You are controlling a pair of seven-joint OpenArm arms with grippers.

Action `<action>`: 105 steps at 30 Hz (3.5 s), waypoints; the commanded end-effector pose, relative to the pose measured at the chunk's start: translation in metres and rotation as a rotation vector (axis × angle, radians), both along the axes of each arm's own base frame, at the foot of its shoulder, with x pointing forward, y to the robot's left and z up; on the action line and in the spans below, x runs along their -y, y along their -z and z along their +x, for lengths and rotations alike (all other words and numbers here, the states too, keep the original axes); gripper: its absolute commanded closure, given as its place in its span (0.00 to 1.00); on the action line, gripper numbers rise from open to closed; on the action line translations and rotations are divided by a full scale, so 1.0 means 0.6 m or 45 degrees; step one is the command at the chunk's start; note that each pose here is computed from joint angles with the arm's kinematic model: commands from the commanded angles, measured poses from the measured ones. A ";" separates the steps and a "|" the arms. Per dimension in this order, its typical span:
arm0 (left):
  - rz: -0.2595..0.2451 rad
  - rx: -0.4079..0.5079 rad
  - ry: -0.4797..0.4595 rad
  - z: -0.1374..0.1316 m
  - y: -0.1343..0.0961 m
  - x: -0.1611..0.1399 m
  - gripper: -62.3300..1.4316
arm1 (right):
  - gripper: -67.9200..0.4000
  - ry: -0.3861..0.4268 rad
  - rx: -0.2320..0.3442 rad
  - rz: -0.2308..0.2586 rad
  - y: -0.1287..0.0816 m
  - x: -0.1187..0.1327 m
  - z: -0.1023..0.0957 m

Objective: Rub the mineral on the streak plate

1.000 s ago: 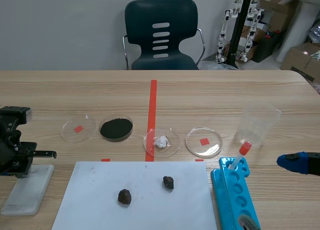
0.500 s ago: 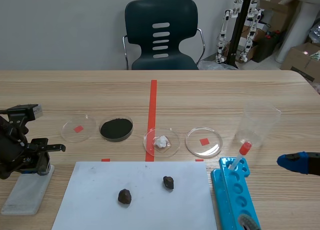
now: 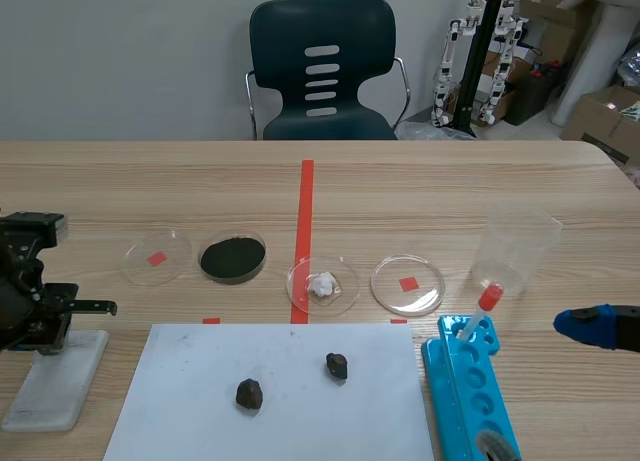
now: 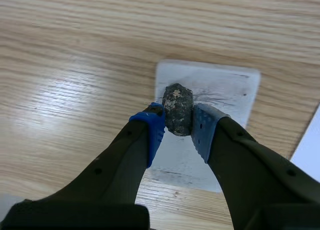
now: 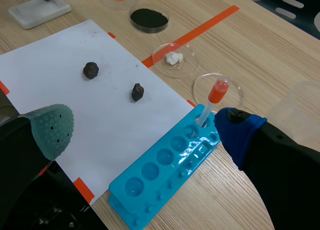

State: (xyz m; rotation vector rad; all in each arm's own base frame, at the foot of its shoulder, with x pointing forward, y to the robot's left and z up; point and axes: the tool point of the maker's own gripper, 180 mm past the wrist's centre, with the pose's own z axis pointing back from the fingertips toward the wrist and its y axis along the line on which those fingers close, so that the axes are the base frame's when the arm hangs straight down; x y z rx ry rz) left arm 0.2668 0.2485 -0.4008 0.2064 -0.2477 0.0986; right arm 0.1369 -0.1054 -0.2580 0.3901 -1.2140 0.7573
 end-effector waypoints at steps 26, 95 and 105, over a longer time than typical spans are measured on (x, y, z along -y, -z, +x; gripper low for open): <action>-0.329 0.003 0.056 0.000 0.007 0.073 0.78 | 0.14 0.001 0.021 0.020 -0.008 -0.003 0.004; 0.031 0.723 0.214 -0.034 -0.152 0.054 0.78 | 0.14 0.001 0.021 0.020 -0.008 -0.003 0.004; -0.158 0.885 0.476 -0.106 -0.206 0.161 0.78 | 0.14 0.001 0.021 0.020 -0.008 -0.003 0.004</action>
